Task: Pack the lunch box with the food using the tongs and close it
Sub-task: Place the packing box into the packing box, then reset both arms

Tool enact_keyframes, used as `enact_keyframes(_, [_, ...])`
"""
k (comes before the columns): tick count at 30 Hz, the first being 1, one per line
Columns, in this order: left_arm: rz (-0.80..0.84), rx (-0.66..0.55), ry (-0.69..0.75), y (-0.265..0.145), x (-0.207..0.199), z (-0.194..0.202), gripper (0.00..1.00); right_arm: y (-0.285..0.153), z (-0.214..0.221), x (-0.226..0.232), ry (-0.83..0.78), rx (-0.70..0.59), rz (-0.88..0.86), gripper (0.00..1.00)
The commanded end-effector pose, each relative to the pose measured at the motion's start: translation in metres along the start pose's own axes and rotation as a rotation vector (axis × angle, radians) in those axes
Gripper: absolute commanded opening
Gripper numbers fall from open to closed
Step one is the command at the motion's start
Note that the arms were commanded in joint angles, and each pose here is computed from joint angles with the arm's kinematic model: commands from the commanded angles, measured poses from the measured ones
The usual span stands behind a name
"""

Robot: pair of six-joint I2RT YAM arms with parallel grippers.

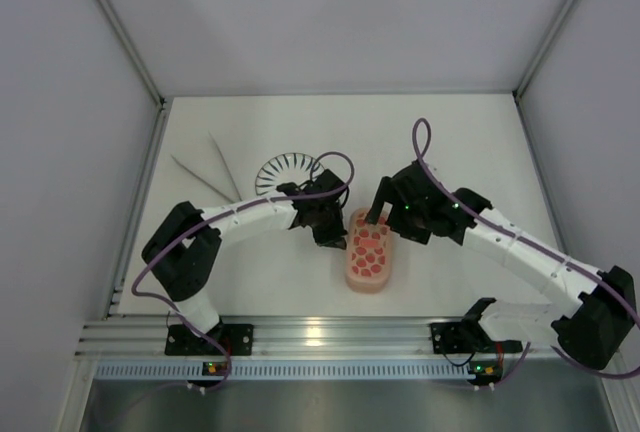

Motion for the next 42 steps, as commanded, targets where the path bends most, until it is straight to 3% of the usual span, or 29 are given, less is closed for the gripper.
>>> enact_keyframes(1, [0.089,-0.034,-0.035,0.003,-0.025,-0.002,0.00,-0.021,-0.016,-0.003,-0.022,-0.033,-0.009,0.99])
enact_keyframes(8, [0.129,-0.011,-0.074,0.009,-0.032,0.004,0.00,-0.024,-0.030,-0.002,-0.043,-0.032,-0.011,1.00])
enact_keyframes(15, [0.082,-0.121,-0.043,-0.013,-0.023,-0.003,0.00,-0.026,-0.039,0.005,-0.068,-0.041,-0.020,1.00])
enact_keyframes(19, [0.031,-0.244,-0.018,-0.033,-0.019,-0.018,0.09,-0.030,-0.048,0.008,-0.066,-0.072,-0.036,0.99])
enact_keyframes(25, [0.042,-0.324,-0.039,-0.067,-0.010,-0.055,0.16,-0.042,-0.071,0.006,-0.071,-0.146,-0.050,0.99])
enact_keyframes(28, [0.055,-0.441,0.026,-0.103,-0.031,-0.083,0.29,-0.048,-0.090,0.004,-0.079,-0.179,-0.045,1.00])
enact_keyframes(31, [0.026,-0.480,0.095,-0.122,-0.043,-0.108,0.44,-0.064,-0.117,0.002,-0.088,-0.248,-0.040,0.99])
enact_keyframes(32, [0.056,-0.515,0.133,-0.146,-0.060,-0.118,0.49,-0.066,-0.127,-0.001,-0.083,-0.271,-0.027,0.99])
enact_keyframes(34, [0.041,-0.526,0.146,-0.152,-0.071,-0.138,0.68,-0.087,-0.152,0.000,-0.103,-0.352,-0.019,0.99])
enact_keyframes(36, [0.089,-0.575,0.170,-0.187,-0.089,-0.156,0.99,-0.094,-0.173,-0.007,-0.122,-0.391,0.024,0.99])
enact_keyframes(42, [0.183,-0.668,0.159,-0.232,-0.104,-0.206,0.99,-0.129,-0.234,-0.020,-0.139,-0.511,0.090,0.99])
Point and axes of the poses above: each gripper's point midway between its finger pads, its own y axis out along the fingers, its own x axis along the line the jaws close on, z = x × y, the point moved 7 cm from there along -y, back along the fingers, and after that the axes turned 14 degrees about -y, right-handed, at the moved point
